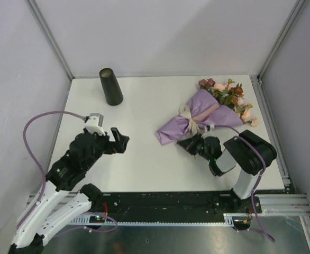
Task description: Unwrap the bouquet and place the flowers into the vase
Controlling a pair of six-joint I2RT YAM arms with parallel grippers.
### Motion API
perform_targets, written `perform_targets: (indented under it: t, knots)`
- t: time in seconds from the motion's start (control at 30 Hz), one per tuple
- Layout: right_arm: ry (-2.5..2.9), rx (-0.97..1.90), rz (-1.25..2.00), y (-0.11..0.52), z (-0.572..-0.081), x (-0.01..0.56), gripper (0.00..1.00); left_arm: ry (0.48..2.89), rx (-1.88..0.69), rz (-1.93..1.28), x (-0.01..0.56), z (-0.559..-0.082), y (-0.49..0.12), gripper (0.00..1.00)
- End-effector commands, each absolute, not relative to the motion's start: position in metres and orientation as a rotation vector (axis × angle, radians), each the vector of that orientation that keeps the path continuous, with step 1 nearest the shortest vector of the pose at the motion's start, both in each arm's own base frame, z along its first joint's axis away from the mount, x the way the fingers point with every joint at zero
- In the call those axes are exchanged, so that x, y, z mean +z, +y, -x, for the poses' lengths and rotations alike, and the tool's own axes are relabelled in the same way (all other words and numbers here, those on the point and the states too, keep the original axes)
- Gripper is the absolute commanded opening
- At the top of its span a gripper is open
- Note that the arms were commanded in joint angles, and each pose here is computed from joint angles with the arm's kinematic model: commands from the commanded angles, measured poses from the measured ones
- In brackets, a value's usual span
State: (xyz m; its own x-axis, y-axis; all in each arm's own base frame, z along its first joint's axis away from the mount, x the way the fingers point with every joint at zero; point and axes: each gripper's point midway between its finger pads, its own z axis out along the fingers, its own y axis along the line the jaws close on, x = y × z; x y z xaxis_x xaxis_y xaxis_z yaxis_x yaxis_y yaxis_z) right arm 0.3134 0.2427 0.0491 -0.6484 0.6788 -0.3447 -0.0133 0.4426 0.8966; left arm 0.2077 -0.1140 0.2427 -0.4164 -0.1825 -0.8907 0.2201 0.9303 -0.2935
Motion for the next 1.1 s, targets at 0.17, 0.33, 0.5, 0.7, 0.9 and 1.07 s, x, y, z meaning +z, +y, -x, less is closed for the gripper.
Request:
perform_targets:
  t: [0.17,0.33,0.5,0.7,0.9,1.07]
  knots:
    - [2.044,1.459,-0.358,0.28,-0.197,0.059,0.0,2.187,-0.631,-0.029,0.203,-0.206,-0.165,0.98]
    - [2.121,1.488,-0.229,0.294,-0.144,0.052,0.0,2.221,-0.669,-0.051,0.186,-0.214,-0.183,0.99]
    - [2.097,1.505,-0.141,0.296,-0.127,0.066,0.01,2.208,-0.66,-0.089,0.186,-0.245,-0.207,1.0]
    - [2.121,1.22,-0.065,0.282,-0.139,0.072,0.21,2.21,-0.545,-0.152,0.188,-0.309,-0.238,0.99]
    - [1.995,0.892,-0.078,0.223,-0.155,0.121,0.48,2.241,-0.583,-0.309,0.171,-0.351,-0.286,0.96]
    - [1.932,0.876,-0.136,0.189,-0.153,0.144,0.62,2.295,-0.593,-0.42,0.14,-0.365,-0.308,0.93]
